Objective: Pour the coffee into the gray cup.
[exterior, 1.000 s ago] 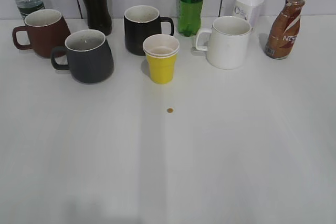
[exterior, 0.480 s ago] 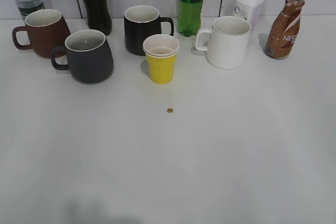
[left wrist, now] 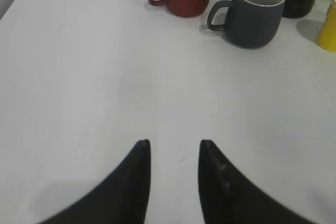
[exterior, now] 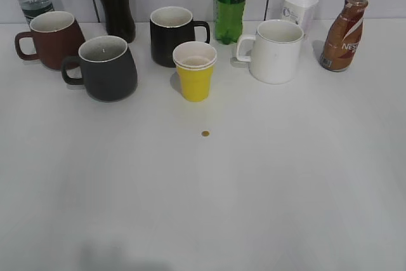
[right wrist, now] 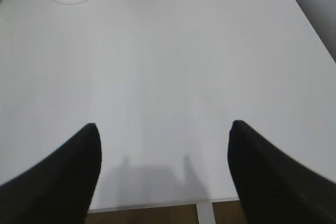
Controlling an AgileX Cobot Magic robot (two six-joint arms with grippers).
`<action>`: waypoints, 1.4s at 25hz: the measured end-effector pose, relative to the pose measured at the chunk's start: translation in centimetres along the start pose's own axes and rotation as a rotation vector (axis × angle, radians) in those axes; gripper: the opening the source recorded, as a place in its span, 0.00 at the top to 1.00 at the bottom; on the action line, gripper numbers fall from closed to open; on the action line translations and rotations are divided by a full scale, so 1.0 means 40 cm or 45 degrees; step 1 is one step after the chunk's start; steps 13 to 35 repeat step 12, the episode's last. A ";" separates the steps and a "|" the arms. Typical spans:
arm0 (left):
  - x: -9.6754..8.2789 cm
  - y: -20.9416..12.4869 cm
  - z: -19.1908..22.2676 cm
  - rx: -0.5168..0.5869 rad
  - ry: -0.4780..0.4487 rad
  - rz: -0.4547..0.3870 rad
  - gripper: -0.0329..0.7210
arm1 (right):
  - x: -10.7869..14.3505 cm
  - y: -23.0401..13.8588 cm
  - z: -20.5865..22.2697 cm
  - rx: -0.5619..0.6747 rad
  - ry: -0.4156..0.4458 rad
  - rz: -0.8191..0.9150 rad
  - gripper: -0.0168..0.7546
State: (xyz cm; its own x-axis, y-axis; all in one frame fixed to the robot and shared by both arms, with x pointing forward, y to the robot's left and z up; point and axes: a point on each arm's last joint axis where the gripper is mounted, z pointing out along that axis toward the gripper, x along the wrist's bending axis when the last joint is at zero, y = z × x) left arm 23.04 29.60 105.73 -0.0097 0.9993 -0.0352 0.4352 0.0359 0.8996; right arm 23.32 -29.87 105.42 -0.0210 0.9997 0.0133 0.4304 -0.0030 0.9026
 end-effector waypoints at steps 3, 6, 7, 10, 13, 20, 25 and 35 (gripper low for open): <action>0.000 0.000 0.000 0.000 0.000 0.000 0.64 | 0.000 0.000 0.000 0.000 0.000 0.000 0.22; 0.000 0.000 0.000 0.000 0.000 0.000 0.64 | 0.000 0.000 0.000 0.000 0.000 0.000 0.22; 0.000 0.000 0.000 0.000 0.000 0.000 0.64 | 0.000 0.000 0.000 0.000 0.000 0.000 0.22; 0.000 0.000 0.000 0.000 0.000 0.000 0.64 | 0.000 0.000 0.000 0.000 0.000 0.000 0.22; 0.000 0.000 0.000 0.000 0.000 0.000 0.64 | 0.000 0.000 0.000 0.000 0.000 0.000 0.22; 0.000 0.000 0.000 0.000 0.000 0.000 0.64 | 0.000 0.000 0.000 0.000 0.000 0.000 0.22; 0.000 0.000 0.000 0.000 0.000 0.000 0.64 | 0.000 0.000 0.000 0.000 0.000 0.000 0.22; 0.000 0.000 0.000 0.000 0.000 0.000 0.64 | 0.000 0.000 0.000 0.000 0.000 0.000 0.22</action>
